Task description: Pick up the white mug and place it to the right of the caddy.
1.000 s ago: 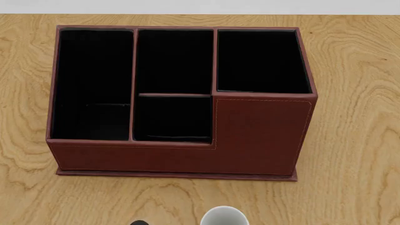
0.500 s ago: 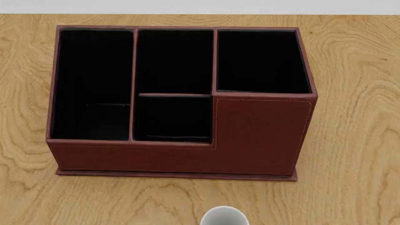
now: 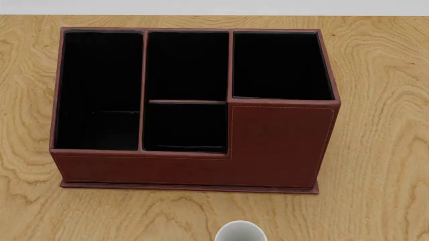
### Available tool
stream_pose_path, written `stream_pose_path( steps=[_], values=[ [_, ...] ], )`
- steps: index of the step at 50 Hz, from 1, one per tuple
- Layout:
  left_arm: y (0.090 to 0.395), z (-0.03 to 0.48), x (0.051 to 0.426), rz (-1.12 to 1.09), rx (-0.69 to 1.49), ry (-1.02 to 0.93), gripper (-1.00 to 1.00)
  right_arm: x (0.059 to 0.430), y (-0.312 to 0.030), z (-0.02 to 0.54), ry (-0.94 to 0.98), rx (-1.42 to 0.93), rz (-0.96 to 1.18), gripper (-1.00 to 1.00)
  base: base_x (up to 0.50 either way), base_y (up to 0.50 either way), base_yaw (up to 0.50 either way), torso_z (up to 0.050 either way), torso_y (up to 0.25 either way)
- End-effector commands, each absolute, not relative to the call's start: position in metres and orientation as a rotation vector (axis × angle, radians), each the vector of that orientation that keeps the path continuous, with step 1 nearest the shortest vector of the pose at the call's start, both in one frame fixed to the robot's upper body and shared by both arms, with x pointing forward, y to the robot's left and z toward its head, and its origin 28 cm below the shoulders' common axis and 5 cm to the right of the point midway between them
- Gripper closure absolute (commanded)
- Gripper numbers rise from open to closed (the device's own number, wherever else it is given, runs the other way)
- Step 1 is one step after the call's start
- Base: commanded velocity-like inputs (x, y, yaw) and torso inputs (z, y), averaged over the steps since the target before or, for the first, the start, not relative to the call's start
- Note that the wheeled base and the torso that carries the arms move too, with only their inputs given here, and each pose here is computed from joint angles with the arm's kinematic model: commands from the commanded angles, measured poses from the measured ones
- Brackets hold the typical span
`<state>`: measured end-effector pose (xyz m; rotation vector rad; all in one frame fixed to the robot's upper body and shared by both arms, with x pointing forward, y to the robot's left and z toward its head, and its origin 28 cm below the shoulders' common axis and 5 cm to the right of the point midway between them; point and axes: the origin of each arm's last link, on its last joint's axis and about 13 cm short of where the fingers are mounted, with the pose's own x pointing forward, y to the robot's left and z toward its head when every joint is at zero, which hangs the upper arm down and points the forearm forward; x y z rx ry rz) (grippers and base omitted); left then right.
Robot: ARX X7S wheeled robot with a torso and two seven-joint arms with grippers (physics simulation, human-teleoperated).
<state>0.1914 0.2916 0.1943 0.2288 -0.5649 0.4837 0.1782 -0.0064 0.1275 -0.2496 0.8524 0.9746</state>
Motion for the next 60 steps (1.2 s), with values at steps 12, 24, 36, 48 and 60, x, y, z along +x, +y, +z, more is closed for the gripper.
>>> stream_pose_path(
  steps=[12,24,36,48,60],
  values=[
    [0.292,0.19,0.193,0.482,0.225,-0.554,-1.0,0.178,-0.005,0.12,0.889,-0.253,0.974,-1.0,0.0,0.0,0.0,0.0,0.0],
    [0.292,0.19,0.193,0.481,0.225,-0.552,-1.0,0.177,-0.004,0.12,0.888,-0.263,0.981,-1.0,0.0,0.0,0.0,0.0,0.0],
    [0.292,0.186,0.195,0.477,0.219,-0.545,-1.0,0.179,-0.004,0.122,0.855,-0.297,0.956,1.0,0.0,0.0,0.0,0.0,0.0],
    [0.293,0.183,0.195,0.475,0.209,-0.541,-1.0,0.178,-0.005,0.128,0.816,-0.326,0.939,1.0,0.0,0.0,0.0,0.0,0.0],
    [0.292,0.185,0.192,0.472,0.206,-0.547,-1.0,0.171,-0.007,0.152,0.703,-0.338,0.947,1.0,0.0,0.0,0.0,0.0,0.0]
  ],
)
